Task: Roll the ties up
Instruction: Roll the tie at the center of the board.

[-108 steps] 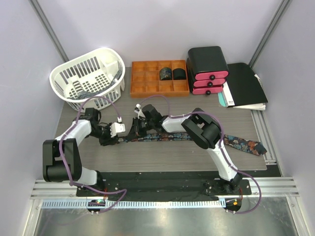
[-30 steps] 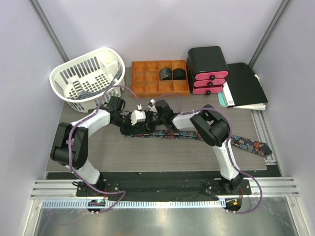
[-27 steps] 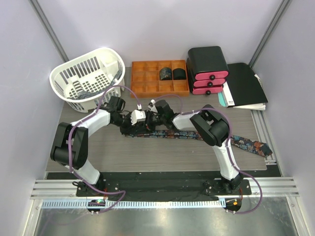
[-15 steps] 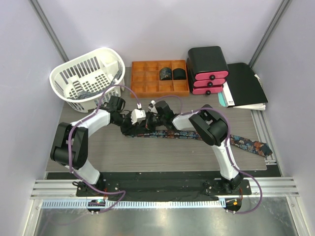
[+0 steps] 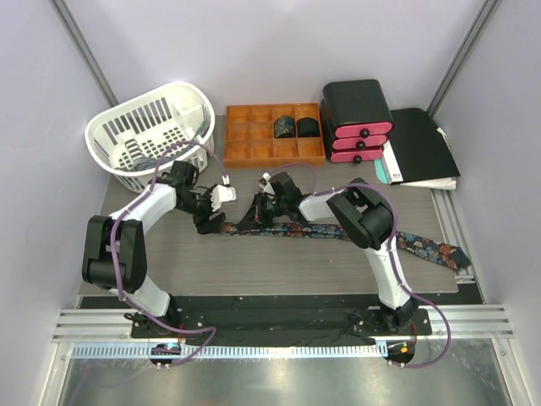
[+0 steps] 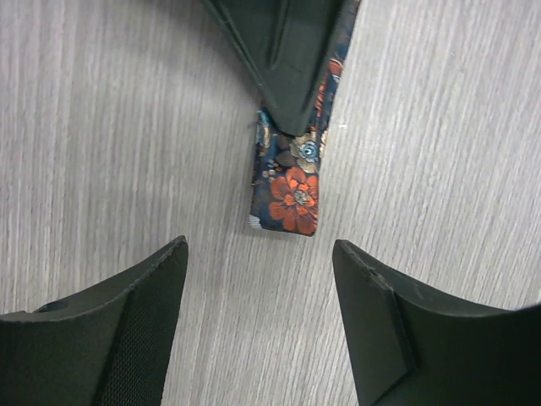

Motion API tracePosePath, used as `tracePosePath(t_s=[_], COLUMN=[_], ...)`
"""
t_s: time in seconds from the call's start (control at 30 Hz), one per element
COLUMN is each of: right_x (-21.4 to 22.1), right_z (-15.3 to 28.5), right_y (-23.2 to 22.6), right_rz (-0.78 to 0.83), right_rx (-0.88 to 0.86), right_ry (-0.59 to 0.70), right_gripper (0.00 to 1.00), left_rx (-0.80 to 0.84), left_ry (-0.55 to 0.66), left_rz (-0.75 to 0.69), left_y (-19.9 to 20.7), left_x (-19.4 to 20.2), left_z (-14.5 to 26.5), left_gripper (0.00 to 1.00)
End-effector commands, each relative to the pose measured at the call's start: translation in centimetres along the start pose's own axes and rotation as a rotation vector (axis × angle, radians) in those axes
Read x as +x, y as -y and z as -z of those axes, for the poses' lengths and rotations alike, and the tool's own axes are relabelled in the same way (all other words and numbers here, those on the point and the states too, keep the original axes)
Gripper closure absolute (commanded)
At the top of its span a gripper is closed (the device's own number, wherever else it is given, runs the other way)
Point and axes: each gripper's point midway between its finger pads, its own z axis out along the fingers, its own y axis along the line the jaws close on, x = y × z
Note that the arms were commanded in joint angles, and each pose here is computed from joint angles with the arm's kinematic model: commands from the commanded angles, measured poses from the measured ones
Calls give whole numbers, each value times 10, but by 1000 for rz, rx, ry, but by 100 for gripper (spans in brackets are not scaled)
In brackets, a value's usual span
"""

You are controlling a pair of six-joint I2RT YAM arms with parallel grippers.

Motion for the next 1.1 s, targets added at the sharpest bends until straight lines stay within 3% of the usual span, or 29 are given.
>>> tracePosePath(t_s=[0.0, 0.47, 0.57, 0.7, 0.8, 1.07], right_x=[-9, -9, -9, -12, -16, -19], right_z=[11, 5, 5, 9, 13, 20], right_y=[-18, 5, 2, -18, -35, -50], right_rz=[63, 38, 37, 53, 85, 144], right_rx=[-19, 44, 32, -17, -48, -38], right_ry=[24, 21, 16, 26, 31, 25], right_gripper=[99, 99, 99, 99, 99, 99], left_rx=[32, 58, 75, 101, 117, 158], left_ry=[26, -33, -42, -86, -122, -160], left_rz=[-63, -123, -135, -167, -180, -226], left_y=[6, 4, 7, 12, 13, 22], left_x=[-7, 0, -1, 6, 11, 15], left_z=[-1, -33, -37, -38, -34, -24], left_gripper=[29, 34, 41, 64, 73, 83])
